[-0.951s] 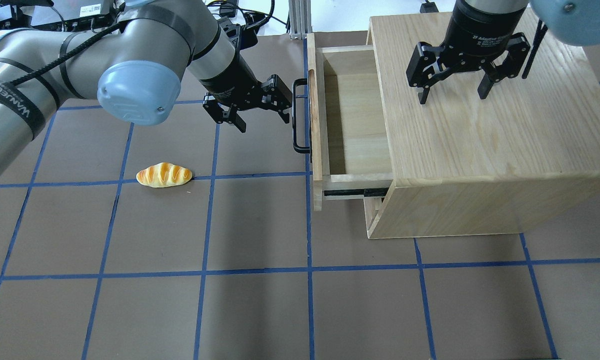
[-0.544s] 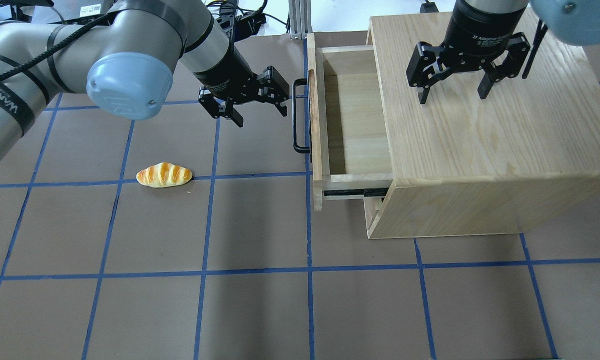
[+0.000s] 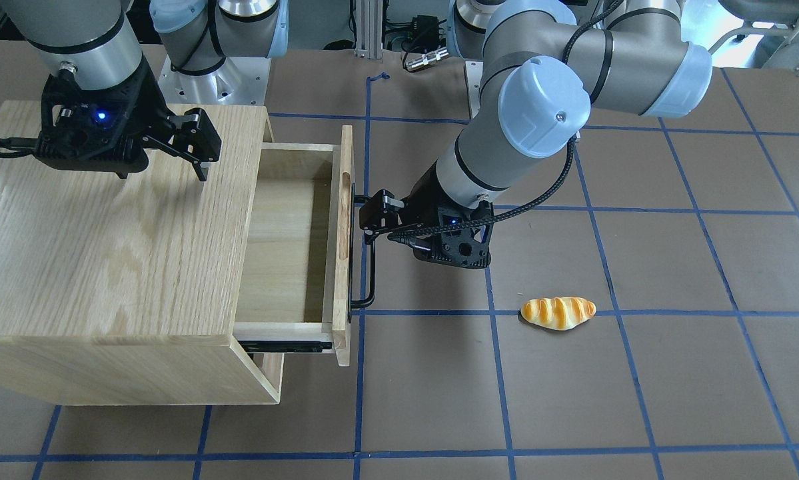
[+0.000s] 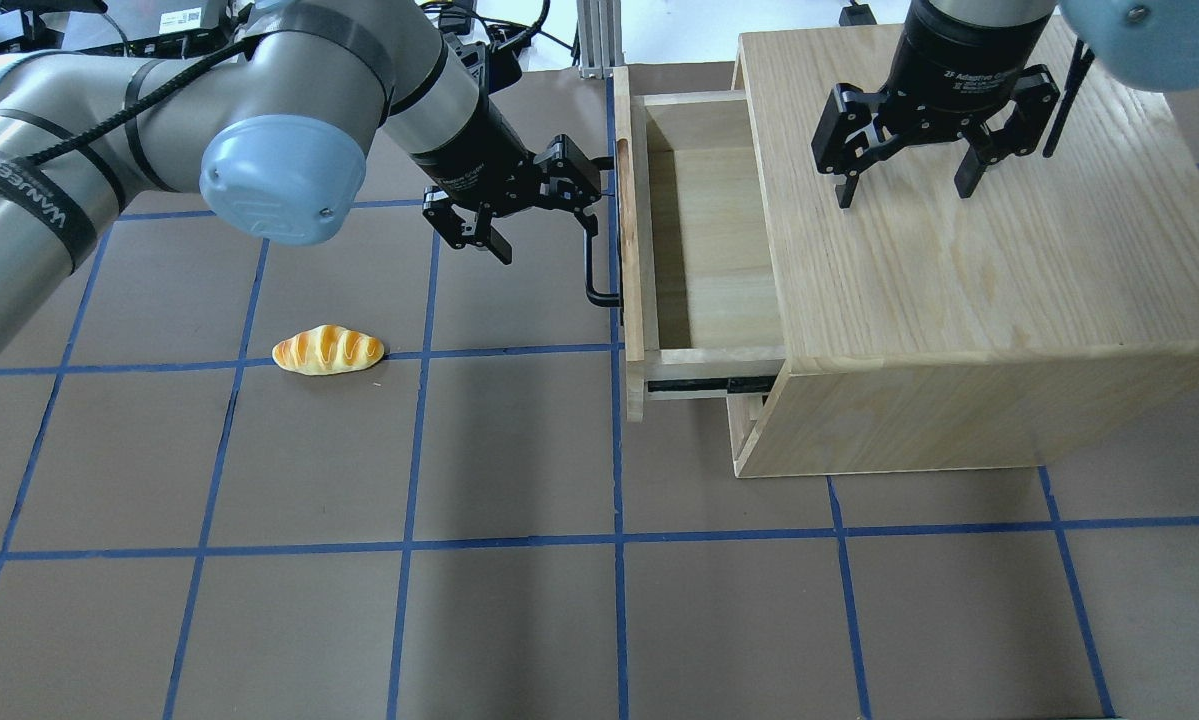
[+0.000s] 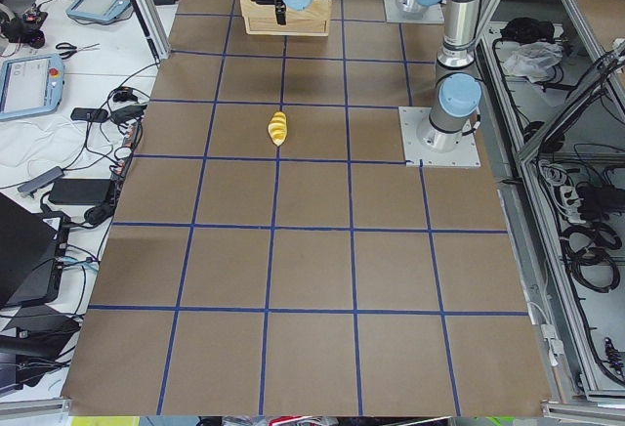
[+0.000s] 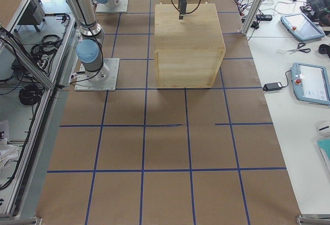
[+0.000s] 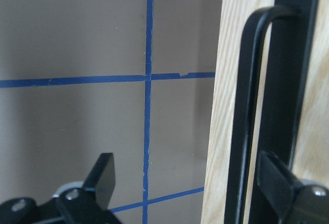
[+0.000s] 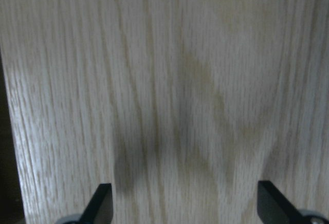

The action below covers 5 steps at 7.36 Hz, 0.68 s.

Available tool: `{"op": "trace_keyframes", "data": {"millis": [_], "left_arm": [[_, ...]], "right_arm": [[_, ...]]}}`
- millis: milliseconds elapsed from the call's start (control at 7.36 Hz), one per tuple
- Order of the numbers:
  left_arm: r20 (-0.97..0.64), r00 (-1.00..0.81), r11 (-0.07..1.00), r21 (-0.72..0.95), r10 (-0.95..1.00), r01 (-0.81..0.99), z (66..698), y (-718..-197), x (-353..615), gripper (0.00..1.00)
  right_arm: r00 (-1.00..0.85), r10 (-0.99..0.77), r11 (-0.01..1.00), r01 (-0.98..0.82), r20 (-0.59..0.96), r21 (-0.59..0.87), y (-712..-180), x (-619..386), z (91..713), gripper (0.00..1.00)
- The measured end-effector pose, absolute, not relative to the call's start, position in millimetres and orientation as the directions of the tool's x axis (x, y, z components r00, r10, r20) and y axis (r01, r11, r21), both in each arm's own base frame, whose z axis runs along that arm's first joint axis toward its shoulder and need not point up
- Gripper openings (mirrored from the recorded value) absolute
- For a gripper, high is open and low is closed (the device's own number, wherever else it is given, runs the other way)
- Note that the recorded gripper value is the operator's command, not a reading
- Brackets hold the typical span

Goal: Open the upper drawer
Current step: 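Keep pulling the drawer farther out with the left gripper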

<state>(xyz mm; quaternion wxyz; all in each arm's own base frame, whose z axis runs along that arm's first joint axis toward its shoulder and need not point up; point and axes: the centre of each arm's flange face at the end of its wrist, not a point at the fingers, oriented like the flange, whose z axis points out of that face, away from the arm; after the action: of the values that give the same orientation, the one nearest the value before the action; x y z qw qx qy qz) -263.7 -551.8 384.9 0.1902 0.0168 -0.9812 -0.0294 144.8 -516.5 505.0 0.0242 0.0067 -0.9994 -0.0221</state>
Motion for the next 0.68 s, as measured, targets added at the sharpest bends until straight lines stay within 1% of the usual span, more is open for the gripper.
{"op": "trace_keyframes", "data": {"millis": [680], "left_arm": [[0.349,-0.937,0.999,0.043,0.004,0.02,384.9,-549.8,-261.0,1.0]], "right_arm": [[-0.999,-0.014,0.999,-0.012,0.048,0.045,-516.5,144.8,504.8,1.0]]}}
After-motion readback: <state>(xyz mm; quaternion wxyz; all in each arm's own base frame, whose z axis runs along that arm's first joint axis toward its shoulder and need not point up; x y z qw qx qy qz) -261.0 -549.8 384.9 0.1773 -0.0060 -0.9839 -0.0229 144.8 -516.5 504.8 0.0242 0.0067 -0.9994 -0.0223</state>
